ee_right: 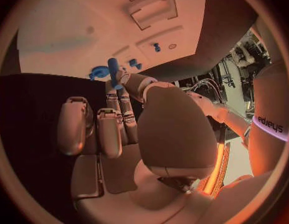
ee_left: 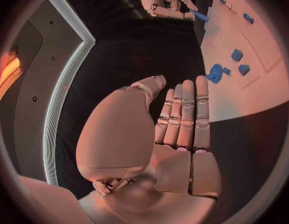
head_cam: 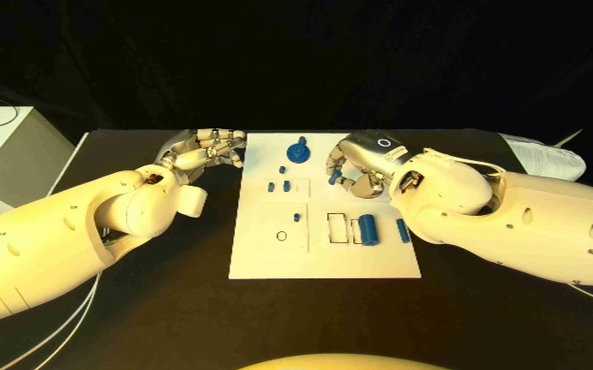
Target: Assemble the parts on the task board
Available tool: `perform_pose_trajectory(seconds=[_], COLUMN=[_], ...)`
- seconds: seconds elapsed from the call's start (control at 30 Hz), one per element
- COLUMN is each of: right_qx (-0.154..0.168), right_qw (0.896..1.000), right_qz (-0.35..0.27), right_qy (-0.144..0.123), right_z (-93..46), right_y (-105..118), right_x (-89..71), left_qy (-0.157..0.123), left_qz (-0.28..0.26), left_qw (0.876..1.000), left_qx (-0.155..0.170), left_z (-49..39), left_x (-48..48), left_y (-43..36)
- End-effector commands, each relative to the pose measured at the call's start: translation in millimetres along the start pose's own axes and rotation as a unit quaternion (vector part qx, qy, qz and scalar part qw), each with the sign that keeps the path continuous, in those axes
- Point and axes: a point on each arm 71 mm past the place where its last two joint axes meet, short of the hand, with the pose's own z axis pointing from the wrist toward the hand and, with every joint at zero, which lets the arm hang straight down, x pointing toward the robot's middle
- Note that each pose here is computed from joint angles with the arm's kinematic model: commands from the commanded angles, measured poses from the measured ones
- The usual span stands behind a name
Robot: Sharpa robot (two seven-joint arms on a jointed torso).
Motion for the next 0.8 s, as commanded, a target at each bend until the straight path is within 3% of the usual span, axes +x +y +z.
perform_pose_trajectory(seconds=[0.03, 0.4, 0.8], right_qx=[-0.016, -0.081, -0.101], right_qw=[1.000, 0.995, 0.991], right_qz=[0.011, 0.048, 0.065], right_qy=[0.011, 0.037, 0.057], right_z=[2.6, 11.3, 12.8], right_y=[16, 75, 97], right_x=[5.6, 35.5, 57.6], left_qy=[0.006, 0.009, 0.010], left_qz=[-0.006, -0.008, -0.009], left_qw=[1.000, 1.000, 1.000], left_qx=[0.002, 0.004, 0.003], left_z=[0.9, 2.0, 1.7], left_x=[2.8, 6.5, 7.3], left_y=[-0.3, -0.2, -0.4])
